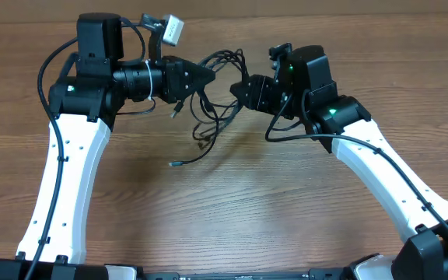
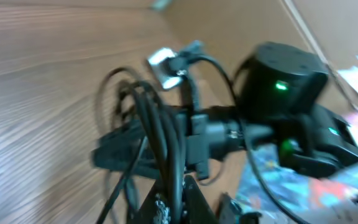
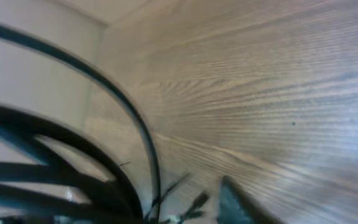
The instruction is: Untangle cables
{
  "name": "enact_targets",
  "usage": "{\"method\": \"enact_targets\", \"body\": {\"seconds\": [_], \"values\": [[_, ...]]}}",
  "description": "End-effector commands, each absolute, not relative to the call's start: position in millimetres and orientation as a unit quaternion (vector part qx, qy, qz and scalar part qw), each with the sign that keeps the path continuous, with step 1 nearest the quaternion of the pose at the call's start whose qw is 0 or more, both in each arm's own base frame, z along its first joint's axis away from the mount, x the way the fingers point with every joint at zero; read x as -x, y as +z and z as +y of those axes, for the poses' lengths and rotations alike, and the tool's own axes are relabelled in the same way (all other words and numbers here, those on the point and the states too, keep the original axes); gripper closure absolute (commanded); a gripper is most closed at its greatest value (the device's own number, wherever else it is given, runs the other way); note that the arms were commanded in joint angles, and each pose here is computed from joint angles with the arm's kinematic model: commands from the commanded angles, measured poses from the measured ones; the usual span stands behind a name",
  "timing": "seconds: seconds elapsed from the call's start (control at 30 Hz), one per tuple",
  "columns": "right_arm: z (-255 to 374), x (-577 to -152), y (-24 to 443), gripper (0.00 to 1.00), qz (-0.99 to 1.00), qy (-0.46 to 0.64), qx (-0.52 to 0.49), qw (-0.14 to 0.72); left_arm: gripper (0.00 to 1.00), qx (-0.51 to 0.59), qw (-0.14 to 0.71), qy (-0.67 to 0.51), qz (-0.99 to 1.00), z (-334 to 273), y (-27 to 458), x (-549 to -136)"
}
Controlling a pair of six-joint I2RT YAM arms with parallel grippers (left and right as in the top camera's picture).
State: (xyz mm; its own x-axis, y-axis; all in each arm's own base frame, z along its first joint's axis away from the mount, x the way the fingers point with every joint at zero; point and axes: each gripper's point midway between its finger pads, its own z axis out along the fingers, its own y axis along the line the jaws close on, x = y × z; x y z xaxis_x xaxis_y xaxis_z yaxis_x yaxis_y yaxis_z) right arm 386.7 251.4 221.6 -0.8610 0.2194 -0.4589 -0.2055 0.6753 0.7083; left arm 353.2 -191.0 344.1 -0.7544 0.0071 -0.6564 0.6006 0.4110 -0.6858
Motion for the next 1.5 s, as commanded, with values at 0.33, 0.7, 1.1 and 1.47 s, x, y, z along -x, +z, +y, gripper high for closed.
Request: {"method": "enact_targets", "body": {"seconds": [0.33, 0.7, 1.1, 1.47], "values": [[256.8, -302.9, 337.6, 0.96, 0.655, 0.662, 0.302, 0.203, 0.89, -0.143, 0.279, -0.406, 0.858, -157.3, 286.4, -384.6], [256.2, -303.1, 340.8, 0.96, 0.658, 0.669, 0.290, 0.188, 0.44, -0.116, 0.200, -0.422, 0.877, -164.1, 217.4, -409.9], [229.4, -371.0, 252.2, 0.96, 0.838, 0.502, 0.028, 0.211, 0.96, -0.199, 0.239, -0.529, 0.789, -187.5, 263.0, -402.2], [199.7, -386.8, 215.3, 0.51, 0.890, 0.385, -0.025, 0.242, 0.96, -0.256, 0.221, -0.675, 0.656, -189.7, 325.4, -370.6]]}}
